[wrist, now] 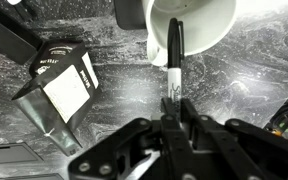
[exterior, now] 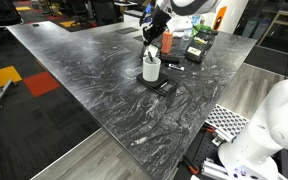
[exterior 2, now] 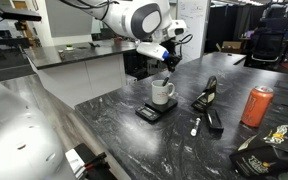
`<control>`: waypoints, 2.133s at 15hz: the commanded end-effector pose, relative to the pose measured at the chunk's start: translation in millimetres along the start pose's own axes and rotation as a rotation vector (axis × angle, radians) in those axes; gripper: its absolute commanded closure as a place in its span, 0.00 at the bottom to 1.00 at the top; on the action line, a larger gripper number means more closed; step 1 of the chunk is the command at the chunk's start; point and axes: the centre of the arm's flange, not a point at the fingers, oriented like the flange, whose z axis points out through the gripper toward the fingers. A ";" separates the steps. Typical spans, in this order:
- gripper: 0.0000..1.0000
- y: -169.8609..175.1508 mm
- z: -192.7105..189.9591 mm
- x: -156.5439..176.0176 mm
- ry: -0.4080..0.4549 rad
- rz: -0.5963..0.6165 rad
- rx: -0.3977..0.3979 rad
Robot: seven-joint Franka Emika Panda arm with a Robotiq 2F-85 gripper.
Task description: Pick up the marker on the left and put it in the white mug
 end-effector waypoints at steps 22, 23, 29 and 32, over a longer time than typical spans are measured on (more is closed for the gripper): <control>0.00 38.8 6.4 -20.6 -0.158 0.187 -0.102; 0.00 46.2 3.1 -21.0 -0.180 0.221 -0.115; 0.00 94.9 -20.4 -25.2 -0.401 0.370 -0.111; 0.00 117.0 -21.2 -45.6 -0.530 0.415 -0.116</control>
